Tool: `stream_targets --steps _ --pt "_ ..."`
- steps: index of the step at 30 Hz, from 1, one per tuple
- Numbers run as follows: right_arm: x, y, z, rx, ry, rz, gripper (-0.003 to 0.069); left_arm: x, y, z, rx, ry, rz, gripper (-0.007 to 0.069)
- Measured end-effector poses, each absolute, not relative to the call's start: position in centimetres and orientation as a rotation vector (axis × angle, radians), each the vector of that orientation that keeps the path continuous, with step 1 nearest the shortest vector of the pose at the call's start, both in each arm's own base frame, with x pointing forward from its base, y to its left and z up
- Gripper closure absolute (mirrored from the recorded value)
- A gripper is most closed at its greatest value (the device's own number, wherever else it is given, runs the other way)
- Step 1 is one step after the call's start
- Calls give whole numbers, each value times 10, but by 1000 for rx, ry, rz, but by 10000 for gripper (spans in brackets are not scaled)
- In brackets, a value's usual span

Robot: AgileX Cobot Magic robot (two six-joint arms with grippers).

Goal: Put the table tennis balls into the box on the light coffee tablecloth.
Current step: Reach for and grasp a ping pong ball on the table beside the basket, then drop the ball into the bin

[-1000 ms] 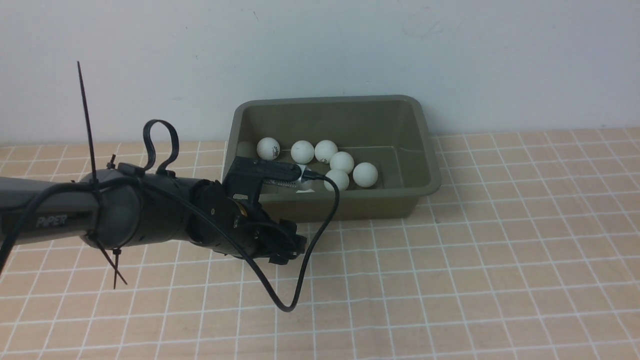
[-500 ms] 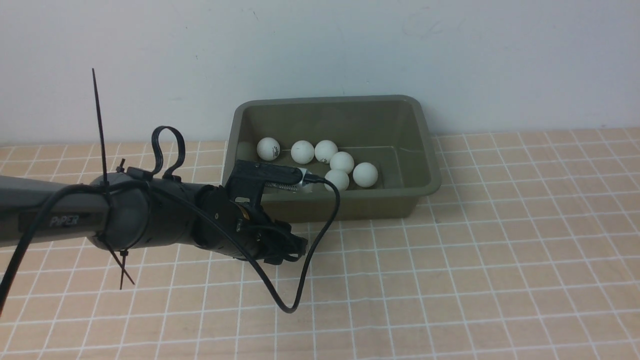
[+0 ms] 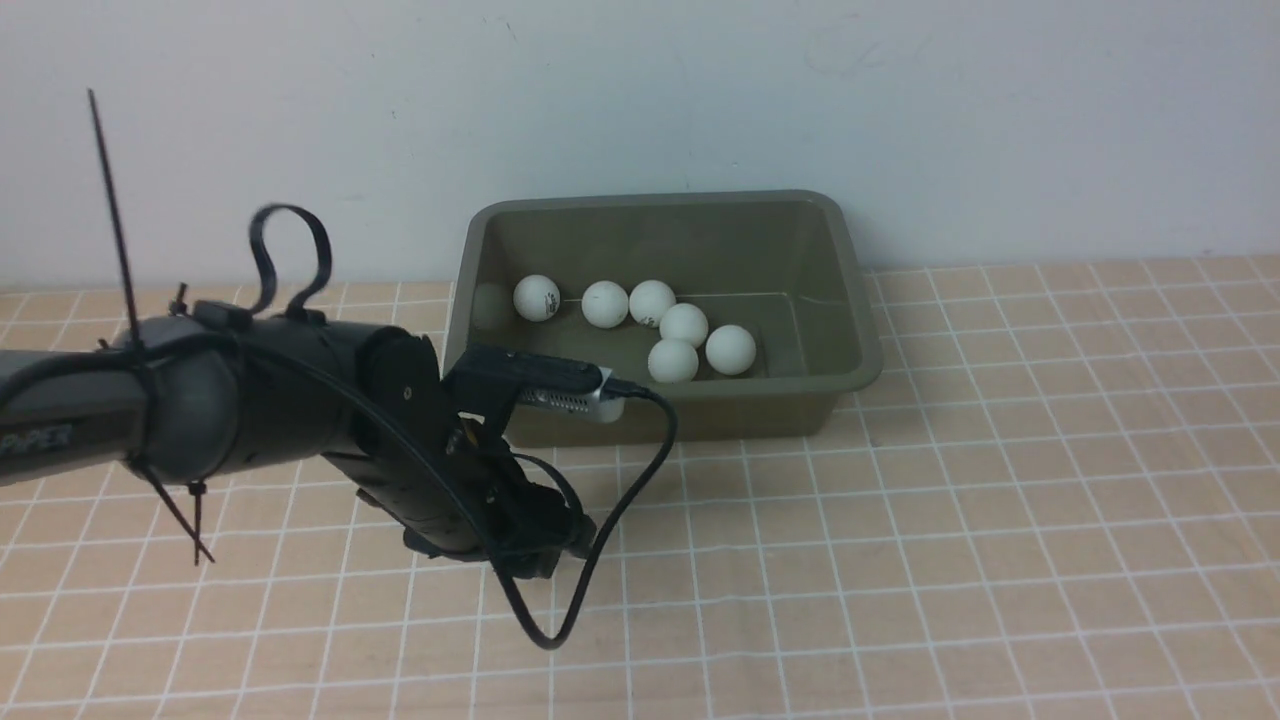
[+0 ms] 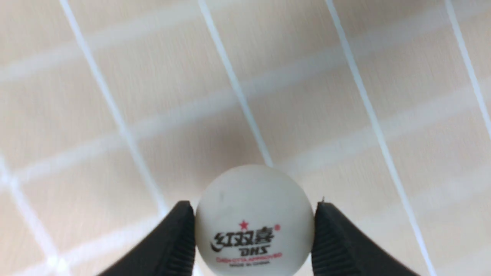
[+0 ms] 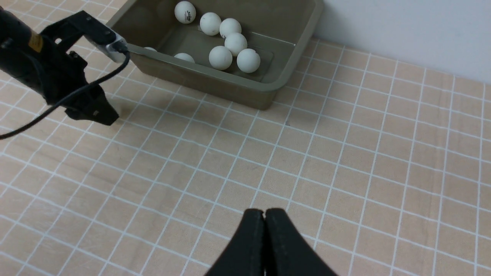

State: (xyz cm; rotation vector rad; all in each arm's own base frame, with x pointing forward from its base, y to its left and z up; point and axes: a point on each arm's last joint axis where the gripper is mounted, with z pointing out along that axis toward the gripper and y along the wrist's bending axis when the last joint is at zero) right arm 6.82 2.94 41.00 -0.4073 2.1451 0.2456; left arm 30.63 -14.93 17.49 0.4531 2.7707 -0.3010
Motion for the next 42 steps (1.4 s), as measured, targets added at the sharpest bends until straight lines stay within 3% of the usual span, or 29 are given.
stream_targets --steps 7,12,16,25,35,42 --pt "68 29 410 -407 2145 246 677 318 -153 273 541 2537 -300 313" --pt "68 29 410 -407 2145 246 677 345 -160 302 530 2305 -261 313" --pt "68 29 410 -407 2145 246 677 369 -169 287 526 2257 -244 313" --pt "68 29 410 -408 2145 245 677 429 -176 221 394 2346 -261 313" --pt "68 29 410 -411 2144 243 677 438 -178 210 375 2436 -263 312" --pt "68 29 410 -411 2144 243 677 434 -177 207 386 2492 -258 195"
